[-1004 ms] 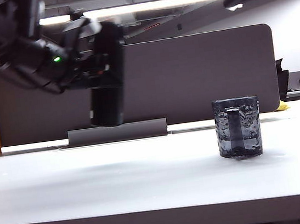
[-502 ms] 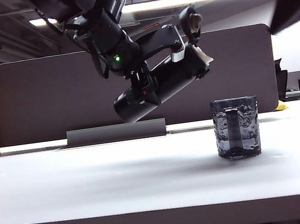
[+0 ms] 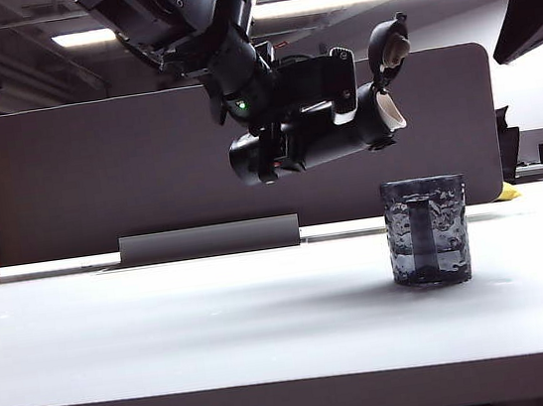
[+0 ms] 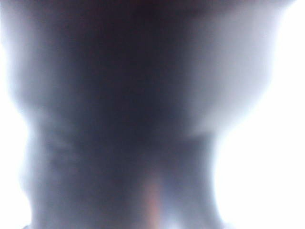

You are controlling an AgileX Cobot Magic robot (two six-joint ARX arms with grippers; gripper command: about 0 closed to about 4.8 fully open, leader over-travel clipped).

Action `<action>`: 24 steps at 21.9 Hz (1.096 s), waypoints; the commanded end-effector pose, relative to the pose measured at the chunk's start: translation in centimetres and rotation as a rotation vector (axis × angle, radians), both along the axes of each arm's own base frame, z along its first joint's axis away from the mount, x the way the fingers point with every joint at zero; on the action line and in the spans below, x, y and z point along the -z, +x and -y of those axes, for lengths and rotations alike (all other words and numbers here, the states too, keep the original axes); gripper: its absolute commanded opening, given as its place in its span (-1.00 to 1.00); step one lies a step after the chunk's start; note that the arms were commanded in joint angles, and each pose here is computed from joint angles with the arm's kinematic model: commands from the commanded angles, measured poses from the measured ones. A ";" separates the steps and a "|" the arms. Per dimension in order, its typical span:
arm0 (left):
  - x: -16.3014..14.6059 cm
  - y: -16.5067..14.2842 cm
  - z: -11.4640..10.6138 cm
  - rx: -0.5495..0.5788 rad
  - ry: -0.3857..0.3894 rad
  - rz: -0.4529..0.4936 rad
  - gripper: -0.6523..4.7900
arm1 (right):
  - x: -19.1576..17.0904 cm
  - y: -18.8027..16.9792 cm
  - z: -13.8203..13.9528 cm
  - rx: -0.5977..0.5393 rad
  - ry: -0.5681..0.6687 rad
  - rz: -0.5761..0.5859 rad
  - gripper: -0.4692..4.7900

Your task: Pick up the black thermos, pour some water into the cup, then place the black thermos back on the table.

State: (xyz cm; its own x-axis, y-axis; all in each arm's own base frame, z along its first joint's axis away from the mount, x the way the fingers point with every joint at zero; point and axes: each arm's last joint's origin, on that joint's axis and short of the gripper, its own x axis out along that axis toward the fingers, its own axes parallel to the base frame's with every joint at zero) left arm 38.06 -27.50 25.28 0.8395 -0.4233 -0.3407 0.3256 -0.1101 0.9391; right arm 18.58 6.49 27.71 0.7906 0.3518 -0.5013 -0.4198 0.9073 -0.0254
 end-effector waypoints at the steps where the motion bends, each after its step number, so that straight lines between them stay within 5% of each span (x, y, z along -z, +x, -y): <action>1: -1.7 0.1 0.1 0.048 0.087 0.148 -0.78 | -0.3 0.1 0.0 -0.005 0.005 0.021 -0.85; 24: -3.0 -0.1 0.7 0.168 0.262 0.396 -0.78 | 0.3 -0.3 0.0 -0.054 -0.039 -0.020 -0.85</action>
